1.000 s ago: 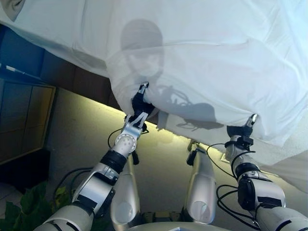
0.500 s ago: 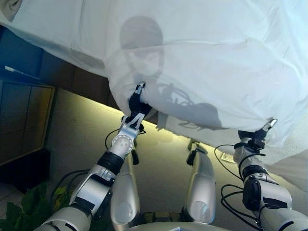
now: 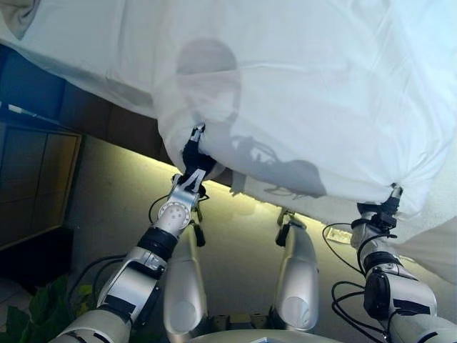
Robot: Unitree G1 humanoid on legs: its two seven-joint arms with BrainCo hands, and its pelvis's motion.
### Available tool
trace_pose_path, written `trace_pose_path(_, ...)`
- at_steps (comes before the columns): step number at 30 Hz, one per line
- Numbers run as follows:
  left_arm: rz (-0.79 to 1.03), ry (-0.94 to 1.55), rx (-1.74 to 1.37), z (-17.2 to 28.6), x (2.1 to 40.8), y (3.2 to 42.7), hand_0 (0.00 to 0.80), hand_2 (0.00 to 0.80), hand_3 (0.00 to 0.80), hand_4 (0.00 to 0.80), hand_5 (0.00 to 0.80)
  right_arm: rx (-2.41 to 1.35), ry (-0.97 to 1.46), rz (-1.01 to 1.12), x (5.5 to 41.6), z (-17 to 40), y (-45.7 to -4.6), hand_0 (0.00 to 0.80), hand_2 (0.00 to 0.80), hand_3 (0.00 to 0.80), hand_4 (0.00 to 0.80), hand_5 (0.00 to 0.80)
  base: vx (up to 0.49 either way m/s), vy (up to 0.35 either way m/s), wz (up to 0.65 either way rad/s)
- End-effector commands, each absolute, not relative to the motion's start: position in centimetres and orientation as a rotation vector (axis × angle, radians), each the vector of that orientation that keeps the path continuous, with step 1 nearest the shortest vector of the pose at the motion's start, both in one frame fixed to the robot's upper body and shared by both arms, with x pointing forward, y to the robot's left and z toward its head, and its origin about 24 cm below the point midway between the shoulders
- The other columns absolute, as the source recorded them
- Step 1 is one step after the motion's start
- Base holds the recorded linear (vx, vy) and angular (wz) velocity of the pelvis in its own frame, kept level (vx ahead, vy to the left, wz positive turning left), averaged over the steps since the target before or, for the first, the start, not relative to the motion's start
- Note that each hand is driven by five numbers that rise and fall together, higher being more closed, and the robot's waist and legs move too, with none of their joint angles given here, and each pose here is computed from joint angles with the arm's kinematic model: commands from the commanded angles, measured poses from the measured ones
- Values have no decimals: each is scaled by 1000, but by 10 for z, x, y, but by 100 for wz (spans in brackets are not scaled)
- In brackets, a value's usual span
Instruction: Make the bed neatly
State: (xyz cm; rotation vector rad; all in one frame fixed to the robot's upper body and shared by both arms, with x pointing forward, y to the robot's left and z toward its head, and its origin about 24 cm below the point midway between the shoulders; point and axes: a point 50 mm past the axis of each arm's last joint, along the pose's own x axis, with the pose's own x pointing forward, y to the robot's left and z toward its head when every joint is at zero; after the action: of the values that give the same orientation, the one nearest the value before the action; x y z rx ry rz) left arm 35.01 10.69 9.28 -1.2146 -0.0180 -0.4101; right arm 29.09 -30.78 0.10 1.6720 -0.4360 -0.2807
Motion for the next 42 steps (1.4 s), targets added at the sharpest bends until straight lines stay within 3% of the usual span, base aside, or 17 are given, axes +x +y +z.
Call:
trace_pose_path(1,-410,-244,-1207,141,365,128,800,800,800,800,800,1587,-466,-264,276,3,-327,800,800,800,800,800,-44,-4,3)
trace_pose_path(10,-377,-159,-1106,138,365,121,800,800,800,800,800,1475,-424,-176,293,14,-304,800,800,800,800,800,-18,122,3)
trace_pose_path(15,-272,-40,-1027,114,366,130,800,800,800,800,800,1442,-376,-295,287,3,-302,800,800,800,800,800,38,153,-3)
trace_pose_path(20,-122,37,-951,81,365,163,800,800,800,800,800,1493,-271,-389,267,-28,-289,800,800,800,800,800,32,194,-23)
trace_pose_path(26,-50,61,-1054,58,358,172,800,800,800,800,800,1322,-121,-395,254,-45,-271,800,800,800,800,800,51,-37,5)
trace_pose_path(34,96,176,-1268,-15,304,168,800,800,800,800,800,1289,2,-475,210,-72,-272,800,800,800,800,800,199,191,-4)
trace_pose_path(42,108,294,-1263,-48,270,165,800,800,800,800,800,1125,140,-550,188,-86,-282,800,800,800,800,800,276,432,-3)
